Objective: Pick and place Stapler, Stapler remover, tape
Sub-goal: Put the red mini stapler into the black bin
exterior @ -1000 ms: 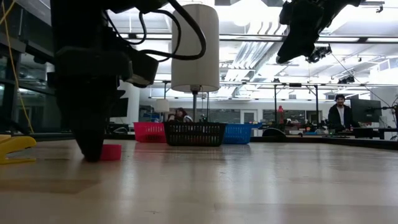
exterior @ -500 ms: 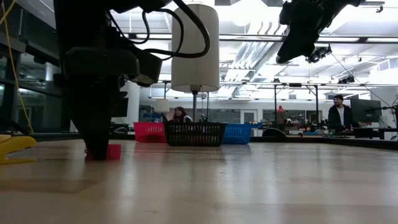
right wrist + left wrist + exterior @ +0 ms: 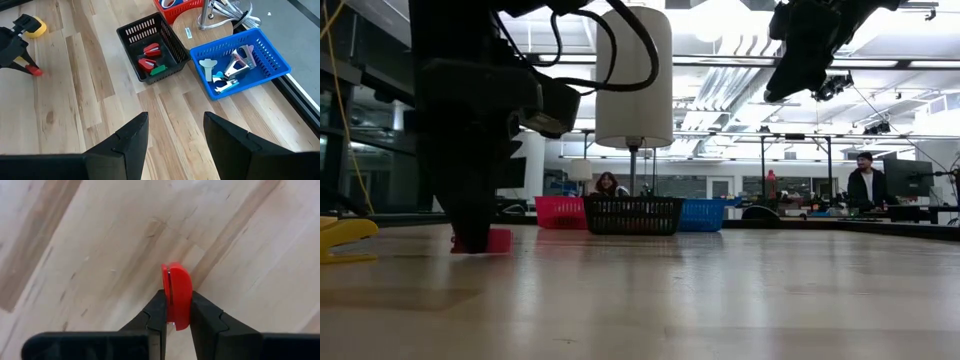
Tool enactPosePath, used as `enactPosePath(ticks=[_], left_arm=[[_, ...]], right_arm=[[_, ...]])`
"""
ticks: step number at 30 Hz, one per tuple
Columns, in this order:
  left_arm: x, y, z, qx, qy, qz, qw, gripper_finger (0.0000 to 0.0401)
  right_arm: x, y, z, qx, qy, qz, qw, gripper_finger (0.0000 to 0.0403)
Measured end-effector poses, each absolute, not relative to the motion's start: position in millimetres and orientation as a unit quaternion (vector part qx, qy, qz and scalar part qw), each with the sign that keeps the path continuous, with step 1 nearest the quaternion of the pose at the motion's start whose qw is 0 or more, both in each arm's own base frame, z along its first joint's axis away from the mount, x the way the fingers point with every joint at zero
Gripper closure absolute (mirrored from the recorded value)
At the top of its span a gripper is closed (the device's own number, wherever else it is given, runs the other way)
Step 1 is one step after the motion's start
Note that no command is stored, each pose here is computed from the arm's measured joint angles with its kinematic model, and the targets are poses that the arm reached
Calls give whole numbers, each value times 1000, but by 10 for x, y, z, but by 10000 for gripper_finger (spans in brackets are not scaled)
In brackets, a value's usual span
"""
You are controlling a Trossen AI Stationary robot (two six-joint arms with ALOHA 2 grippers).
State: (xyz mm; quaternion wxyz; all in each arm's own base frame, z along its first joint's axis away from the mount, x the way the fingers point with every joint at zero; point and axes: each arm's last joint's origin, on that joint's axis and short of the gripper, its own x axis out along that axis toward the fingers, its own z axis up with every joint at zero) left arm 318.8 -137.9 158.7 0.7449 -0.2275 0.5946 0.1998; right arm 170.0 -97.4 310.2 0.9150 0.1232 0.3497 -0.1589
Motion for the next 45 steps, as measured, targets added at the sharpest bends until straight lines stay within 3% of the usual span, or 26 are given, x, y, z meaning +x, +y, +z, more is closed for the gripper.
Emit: enactPosePath(ticks=[13, 28, 45], left_arm=[[3184, -1306, 1863, -230, 561, 212, 767, 352], [3450, -868, 2050, -203, 533, 209, 795, 352], [3696, -74, 2221, -198, 436, 317, 819, 352]], right_arm=[[1697, -973, 3098, 121, 353, -157, 915, 222], [1693, -969, 3093, 123, 356, -155, 913, 222], [1693, -969, 3093, 123, 356, -155, 913, 222]])
